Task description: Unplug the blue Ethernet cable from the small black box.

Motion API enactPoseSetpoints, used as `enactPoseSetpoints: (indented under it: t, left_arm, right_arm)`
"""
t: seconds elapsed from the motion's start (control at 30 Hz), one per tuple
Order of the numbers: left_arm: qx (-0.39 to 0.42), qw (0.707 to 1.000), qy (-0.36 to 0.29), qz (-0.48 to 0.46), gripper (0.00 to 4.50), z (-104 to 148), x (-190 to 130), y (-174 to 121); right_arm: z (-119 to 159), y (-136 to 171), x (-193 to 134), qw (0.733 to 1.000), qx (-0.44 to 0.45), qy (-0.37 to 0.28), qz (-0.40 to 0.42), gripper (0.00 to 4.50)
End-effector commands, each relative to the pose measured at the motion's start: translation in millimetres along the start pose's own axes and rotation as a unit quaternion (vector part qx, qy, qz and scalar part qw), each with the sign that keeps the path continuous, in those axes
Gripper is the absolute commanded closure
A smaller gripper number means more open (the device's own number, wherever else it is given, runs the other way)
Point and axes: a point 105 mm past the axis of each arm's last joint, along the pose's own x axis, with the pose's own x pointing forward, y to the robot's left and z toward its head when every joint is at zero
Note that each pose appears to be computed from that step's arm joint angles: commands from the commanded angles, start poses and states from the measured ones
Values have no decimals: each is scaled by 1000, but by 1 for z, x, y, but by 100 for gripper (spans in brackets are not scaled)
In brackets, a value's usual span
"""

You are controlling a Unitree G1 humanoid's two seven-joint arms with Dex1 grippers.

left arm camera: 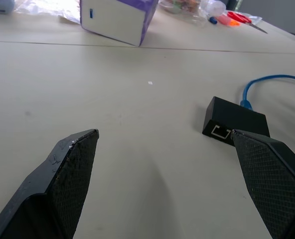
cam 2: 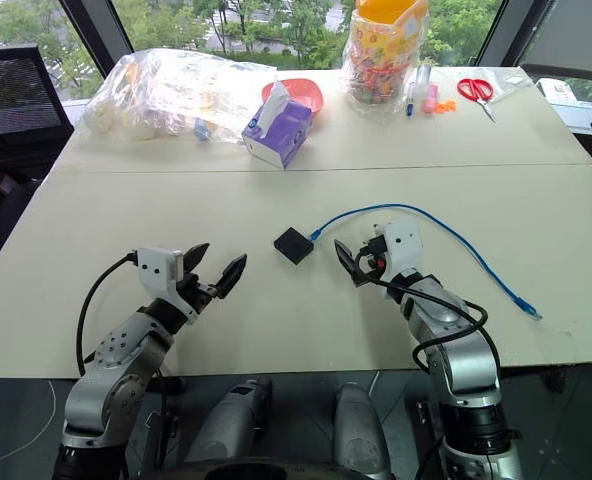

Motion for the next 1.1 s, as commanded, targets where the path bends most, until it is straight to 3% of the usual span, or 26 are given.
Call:
enactPoseSetpoints:
  t: [0.03,0.13,0.3,0.73,0.97,1.1]
  left_arm:
    - [9,1000,-19,-9,4,12,-3,-2]
    - [-9,999,-24,-24,4,17,-6,-4]
    - [-25,996,3,-88,4,15,-10,-16]
    - [-60,987,35,-144,4,38,-14,7]
    - [-52,982,46,-176,4,49,-18,12]
    - [-39,981,50,-184,4,53,-17,15]
  right_arm:
    - [8,-2,-4,1000,-9,-15,6,0]
    - [9,-2,-8,1000,-12,-12,16,0]
    - [11,12,-13,994,-34,3,101,0]
    - [32,16,-16,967,-90,30,237,0]
    - [70,-4,9,947,-150,44,280,0]
    - [81,-3,31,914,-227,68,330,0]
